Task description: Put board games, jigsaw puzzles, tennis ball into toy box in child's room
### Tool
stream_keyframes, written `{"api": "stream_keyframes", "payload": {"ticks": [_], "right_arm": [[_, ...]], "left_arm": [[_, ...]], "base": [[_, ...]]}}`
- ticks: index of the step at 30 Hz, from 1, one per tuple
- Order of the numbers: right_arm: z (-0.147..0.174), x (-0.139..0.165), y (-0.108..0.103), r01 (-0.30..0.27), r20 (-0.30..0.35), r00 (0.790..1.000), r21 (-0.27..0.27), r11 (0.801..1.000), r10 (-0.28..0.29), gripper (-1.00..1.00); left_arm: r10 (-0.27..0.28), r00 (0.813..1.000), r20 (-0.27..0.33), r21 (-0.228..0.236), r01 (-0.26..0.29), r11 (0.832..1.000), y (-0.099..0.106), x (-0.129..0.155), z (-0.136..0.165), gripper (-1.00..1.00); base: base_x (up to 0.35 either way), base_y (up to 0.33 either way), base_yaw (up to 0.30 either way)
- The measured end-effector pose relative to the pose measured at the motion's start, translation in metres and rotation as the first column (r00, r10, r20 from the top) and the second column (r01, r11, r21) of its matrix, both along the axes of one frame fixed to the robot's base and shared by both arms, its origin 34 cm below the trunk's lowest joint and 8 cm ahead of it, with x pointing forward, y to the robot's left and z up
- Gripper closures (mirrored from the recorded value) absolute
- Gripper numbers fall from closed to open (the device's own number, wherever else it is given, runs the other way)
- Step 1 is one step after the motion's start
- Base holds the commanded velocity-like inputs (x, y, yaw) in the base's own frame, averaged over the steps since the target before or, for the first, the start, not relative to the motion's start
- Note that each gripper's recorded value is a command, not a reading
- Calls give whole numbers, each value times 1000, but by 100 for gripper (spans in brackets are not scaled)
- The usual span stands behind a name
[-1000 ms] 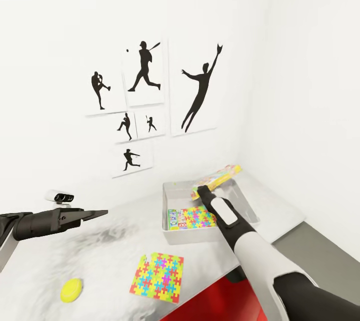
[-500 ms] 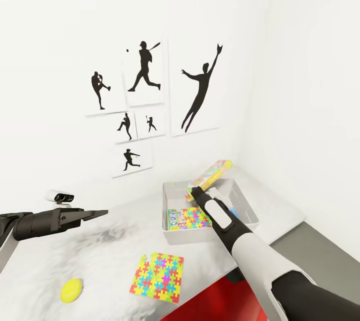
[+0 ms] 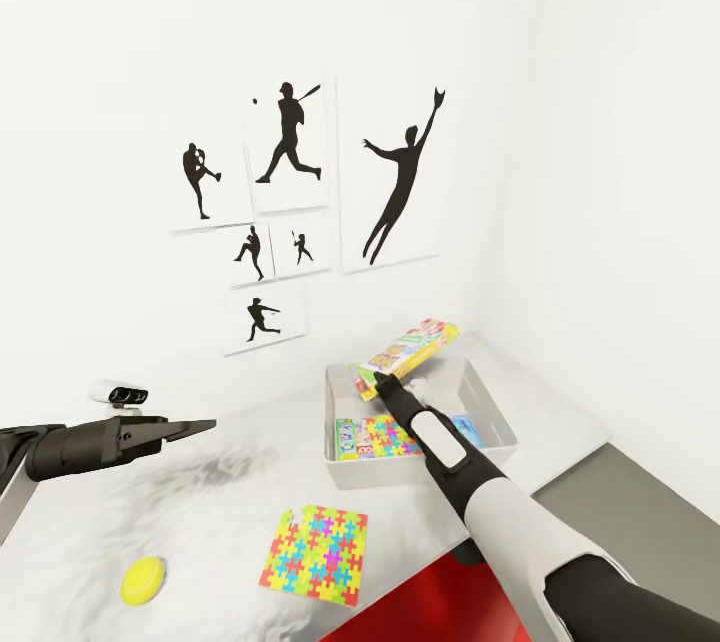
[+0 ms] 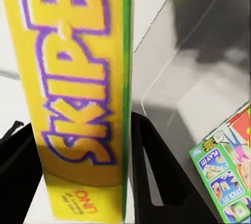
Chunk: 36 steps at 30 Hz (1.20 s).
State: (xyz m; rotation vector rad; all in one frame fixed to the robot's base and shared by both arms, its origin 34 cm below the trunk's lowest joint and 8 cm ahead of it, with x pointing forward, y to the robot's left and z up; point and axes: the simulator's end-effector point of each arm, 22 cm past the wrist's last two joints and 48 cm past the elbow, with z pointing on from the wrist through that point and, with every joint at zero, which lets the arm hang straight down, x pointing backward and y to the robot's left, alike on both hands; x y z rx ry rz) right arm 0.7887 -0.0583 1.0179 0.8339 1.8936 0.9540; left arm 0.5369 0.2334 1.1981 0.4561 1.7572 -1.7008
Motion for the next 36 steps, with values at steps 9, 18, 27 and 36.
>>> {"api": "stream_keyframes", "payload": {"ticks": [9, 18, 27, 36], "right_arm": [[-36, -13, -7, 57, -116, 992, 75, 996, -48, 100], [-53, -20, -14, 80, -171, 983, 56, 995, -70, 100], [-59, -22, -19, 101, -206, 974, 44, 994, -90, 100], [-65, -23, -29, 150, -250, 960, 76, 986, -127, 100]], "left_arm": [[1, 1000, -1, -1, -1, 1000, 0, 0, 0, -100], [1, 1000, -1, -1, -1, 1000, 0, 0, 0, -100], [1, 1000, -1, -1, -1, 1000, 0, 0, 0, -100], [1, 1000, -1, -1, -1, 1000, 0, 0, 0, -100]], "base": [[0, 0, 0], [0, 0, 0], [0, 0, 0], [0, 0, 0]]}}
